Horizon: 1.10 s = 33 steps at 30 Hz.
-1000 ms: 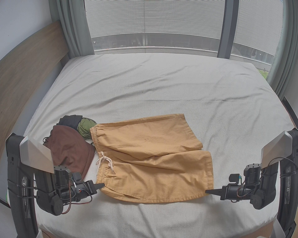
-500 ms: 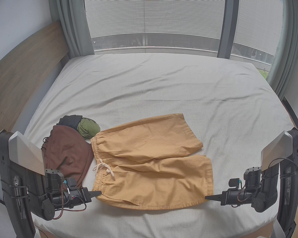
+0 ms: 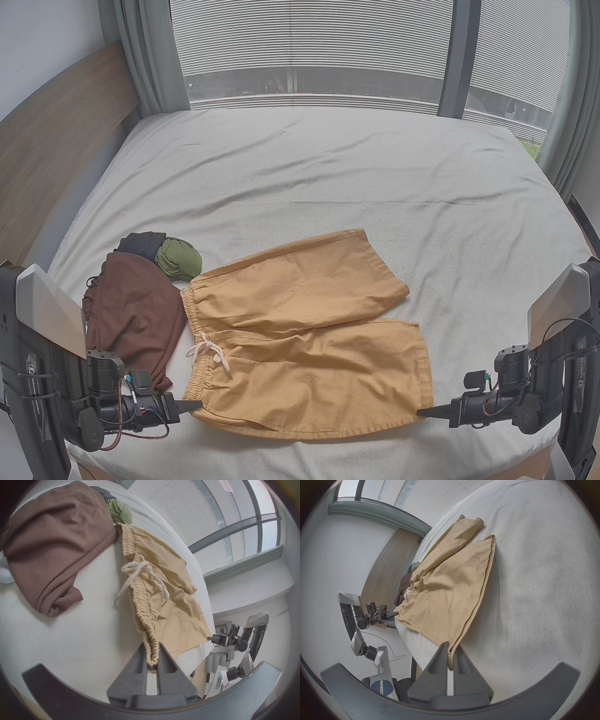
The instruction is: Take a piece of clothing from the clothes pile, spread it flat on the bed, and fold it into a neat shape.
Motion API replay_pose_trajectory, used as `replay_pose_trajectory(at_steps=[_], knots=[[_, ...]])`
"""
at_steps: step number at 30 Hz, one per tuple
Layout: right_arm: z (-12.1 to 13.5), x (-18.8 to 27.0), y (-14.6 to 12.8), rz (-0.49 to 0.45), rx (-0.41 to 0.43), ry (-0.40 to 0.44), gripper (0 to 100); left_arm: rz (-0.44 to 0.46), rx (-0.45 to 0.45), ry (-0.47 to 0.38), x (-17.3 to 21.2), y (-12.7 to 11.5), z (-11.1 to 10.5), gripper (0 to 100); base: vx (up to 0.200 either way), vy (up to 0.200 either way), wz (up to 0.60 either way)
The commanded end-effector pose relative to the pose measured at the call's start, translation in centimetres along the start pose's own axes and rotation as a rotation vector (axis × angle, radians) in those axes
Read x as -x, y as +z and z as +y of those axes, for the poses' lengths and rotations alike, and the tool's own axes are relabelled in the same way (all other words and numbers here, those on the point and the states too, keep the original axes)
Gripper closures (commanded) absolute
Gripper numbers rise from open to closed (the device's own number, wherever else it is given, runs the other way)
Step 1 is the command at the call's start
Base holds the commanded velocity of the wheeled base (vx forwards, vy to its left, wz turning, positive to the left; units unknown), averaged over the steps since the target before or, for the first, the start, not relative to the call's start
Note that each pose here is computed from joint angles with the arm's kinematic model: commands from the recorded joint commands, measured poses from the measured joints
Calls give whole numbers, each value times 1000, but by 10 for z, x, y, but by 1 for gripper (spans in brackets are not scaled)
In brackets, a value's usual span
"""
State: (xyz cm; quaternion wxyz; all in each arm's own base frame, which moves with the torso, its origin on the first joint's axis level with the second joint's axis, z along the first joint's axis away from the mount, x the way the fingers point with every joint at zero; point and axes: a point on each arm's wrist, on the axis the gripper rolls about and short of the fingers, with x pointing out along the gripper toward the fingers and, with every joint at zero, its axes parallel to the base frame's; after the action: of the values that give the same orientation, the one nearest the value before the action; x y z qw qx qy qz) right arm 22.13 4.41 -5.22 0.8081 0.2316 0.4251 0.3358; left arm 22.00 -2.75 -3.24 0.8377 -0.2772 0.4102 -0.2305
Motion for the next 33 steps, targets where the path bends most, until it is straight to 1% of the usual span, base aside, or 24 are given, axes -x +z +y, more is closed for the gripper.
replay_pose_trajectory(at_steps=[1,9,16,18,19,20,21,22,24,25,28,29,31,33], knots=[[1,2,-5,19,-2,-2,100,22,1,4,2,-5,-1,100,0,0,0],[3,5,-9,34,-2,-7,100,73,-19,20,2,-15,4,100,0,0,0],[3,5,-7,23,7,-6,100,70,-23,19,2,-15,4,100,0,0,0],[2,4,0,-4,27,-2,100,57,-48,-7,1,-11,2,100,0,0,0],[3,4,4,-22,42,2,100,56,-74,-46,1,-9,0,100,0,0,0],[4,5,6,-30,49,4,100,53,-85,-60,1,-8,-2,100,0,0,0],[7,6,12,-55,70,10,100,44,-113,-95,4,-4,-5,100,0,0,0],[9,7,15,-67,78,14,100,40,-120,-106,4,-3,-7,100,0,0,0],[10,8,16,-73,85,15,100,37,-123,-109,5,-2,-7,100,0,0,0],[17,12,28,-123,119,31,100,-5,-157,-132,6,7,-13,100,0,0,0],[27,16,40,-173,132,52,100,-33,-170,-143,3,15,-13,100,0,0,0],[32,18,49,-210,139,63,100,-56,-181,-146,0,21,-12,100,0,0,0],[33,19,53,-226,142,66,100,-66,-186,-147,-1,23,-11,100,0,0,0],[38,22,67,-284,158,74,100,-94,-196,-151,-5,31,-11,100,0,0,0]])
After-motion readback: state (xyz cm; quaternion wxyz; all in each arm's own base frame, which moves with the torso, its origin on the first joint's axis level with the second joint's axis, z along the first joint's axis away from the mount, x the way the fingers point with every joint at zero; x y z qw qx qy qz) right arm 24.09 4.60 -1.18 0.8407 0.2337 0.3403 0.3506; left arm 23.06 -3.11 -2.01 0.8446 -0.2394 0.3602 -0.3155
